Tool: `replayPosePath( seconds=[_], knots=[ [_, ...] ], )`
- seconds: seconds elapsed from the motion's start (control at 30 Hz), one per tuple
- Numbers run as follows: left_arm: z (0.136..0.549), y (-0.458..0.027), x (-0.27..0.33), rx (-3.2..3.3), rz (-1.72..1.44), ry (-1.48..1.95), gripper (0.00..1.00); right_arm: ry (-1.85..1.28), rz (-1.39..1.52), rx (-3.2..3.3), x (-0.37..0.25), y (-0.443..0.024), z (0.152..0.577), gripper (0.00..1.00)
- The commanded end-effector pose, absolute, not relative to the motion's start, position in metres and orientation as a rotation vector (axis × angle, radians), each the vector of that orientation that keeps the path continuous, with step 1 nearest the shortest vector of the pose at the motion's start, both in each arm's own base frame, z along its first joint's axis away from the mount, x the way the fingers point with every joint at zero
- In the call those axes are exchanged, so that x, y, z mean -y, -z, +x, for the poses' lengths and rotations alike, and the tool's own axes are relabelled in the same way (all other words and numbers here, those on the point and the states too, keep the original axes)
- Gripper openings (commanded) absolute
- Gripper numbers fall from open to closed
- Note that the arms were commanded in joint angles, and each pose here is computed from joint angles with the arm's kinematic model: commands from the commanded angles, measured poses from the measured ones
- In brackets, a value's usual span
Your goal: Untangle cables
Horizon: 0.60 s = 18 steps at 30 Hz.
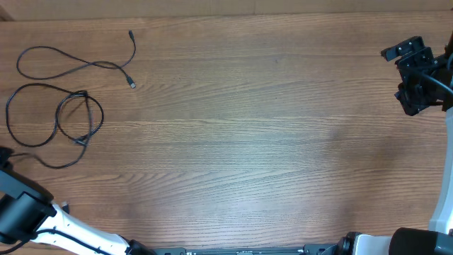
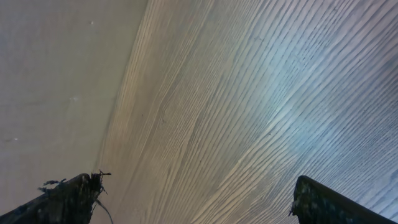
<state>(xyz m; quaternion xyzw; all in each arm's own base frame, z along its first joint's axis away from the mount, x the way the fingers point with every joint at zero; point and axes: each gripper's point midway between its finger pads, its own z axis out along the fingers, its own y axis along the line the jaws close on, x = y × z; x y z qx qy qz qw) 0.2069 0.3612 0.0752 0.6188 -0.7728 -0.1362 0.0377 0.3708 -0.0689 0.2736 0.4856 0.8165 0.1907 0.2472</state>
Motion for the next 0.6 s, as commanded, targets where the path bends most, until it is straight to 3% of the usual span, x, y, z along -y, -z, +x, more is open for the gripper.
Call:
replayPosePath(
  seconds=[0.0, 0.03, 0.1, 0.2, 0.37, 0.43, 0.5, 0.57],
  knots=[
    [0.199, -0.08, -0.38, 2.316, 1.976, 0.541, 0.23, -0.51, 1.296, -2.204, 0.07, -0.285, 0.37, 1.0],
    [0.202, -0.08, -0.381, 2.326, 1.989, 0.534, 0.32, -0.51, 1.296, -2.204, 0.07, -0.285, 0.37, 1.0],
    [0.212, -0.078, -0.382, 2.36, 2.021, 0.484, 0.71, -0.51, 1.297, -2.204, 0.07, -0.285, 0.369, 1.0],
    [0.236, -0.073, -0.373, 2.476, 2.012, 0.275, 0.93, -0.51, 1.297, -2.204, 0.07, -0.285, 0.369, 1.0],
    [0.279, -0.073, -0.345, 2.685, 1.902, -0.178, 0.98, -0.51, 1.297, -2.204, 0.07, -0.285, 0.369, 1.0],
    [0.293, -0.077, -0.332, 2.773, 1.811, -0.344, 0.92, -0.51, 1.296, -2.205, 0.07, -0.285, 0.369, 1.0],
    [0.305, -0.085, -0.322, 2.889, 1.685, -0.482, 1.0, -0.511, 1.294, -2.207, 0.069, -0.285, 0.37, 1.0],
    [0.306, -0.096, -0.325, 2.9, 1.699, -0.469, 1.0, -0.512, 1.291, -2.213, 0.067, -0.284, 0.369, 1.0]
  ],
)
